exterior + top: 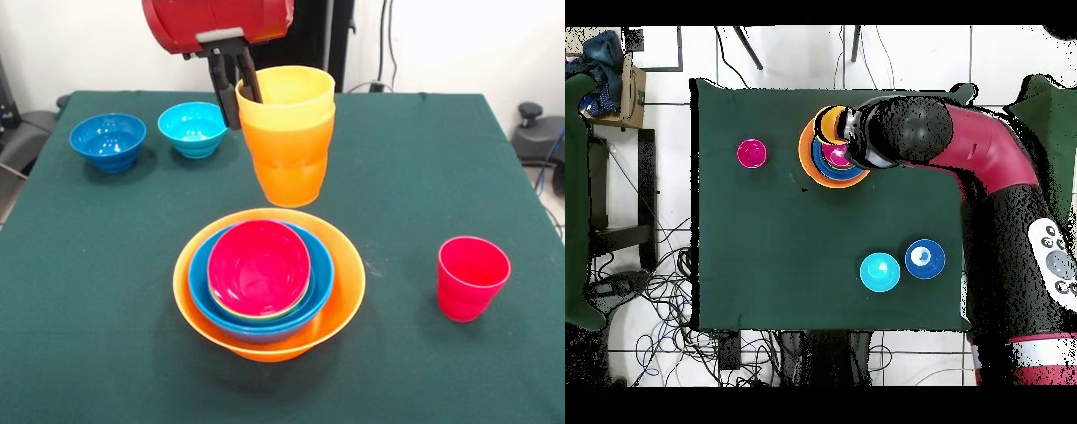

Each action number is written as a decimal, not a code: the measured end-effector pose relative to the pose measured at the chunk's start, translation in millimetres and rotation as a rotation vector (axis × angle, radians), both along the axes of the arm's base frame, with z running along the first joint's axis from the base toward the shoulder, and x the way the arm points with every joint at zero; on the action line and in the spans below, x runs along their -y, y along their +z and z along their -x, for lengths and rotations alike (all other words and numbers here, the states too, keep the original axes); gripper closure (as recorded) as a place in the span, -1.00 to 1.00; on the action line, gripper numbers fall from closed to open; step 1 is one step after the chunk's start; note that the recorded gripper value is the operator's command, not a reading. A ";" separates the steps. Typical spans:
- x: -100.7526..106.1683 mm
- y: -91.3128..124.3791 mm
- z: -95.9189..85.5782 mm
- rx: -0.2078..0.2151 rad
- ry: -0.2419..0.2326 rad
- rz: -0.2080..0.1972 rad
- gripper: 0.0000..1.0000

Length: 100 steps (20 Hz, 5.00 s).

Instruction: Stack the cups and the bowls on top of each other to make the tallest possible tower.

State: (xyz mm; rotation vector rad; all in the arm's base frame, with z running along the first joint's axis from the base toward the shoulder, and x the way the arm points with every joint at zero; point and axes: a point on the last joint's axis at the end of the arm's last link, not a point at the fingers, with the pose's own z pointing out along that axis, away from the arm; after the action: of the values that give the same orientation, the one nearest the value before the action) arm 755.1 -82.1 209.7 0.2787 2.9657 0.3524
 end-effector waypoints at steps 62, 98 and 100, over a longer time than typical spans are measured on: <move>19.6 -125.6 36.3 0.031 0.159 0.152 1.00; 12.4 -155.7 77.2 0.044 0.221 0.117 1.00; 12.2 -152.5 75.1 0.046 0.214 0.108 1.00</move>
State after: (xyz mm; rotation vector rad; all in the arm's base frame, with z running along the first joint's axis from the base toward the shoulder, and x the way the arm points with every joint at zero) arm 680.0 -94.2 57.2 -0.0597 2.9617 0.2174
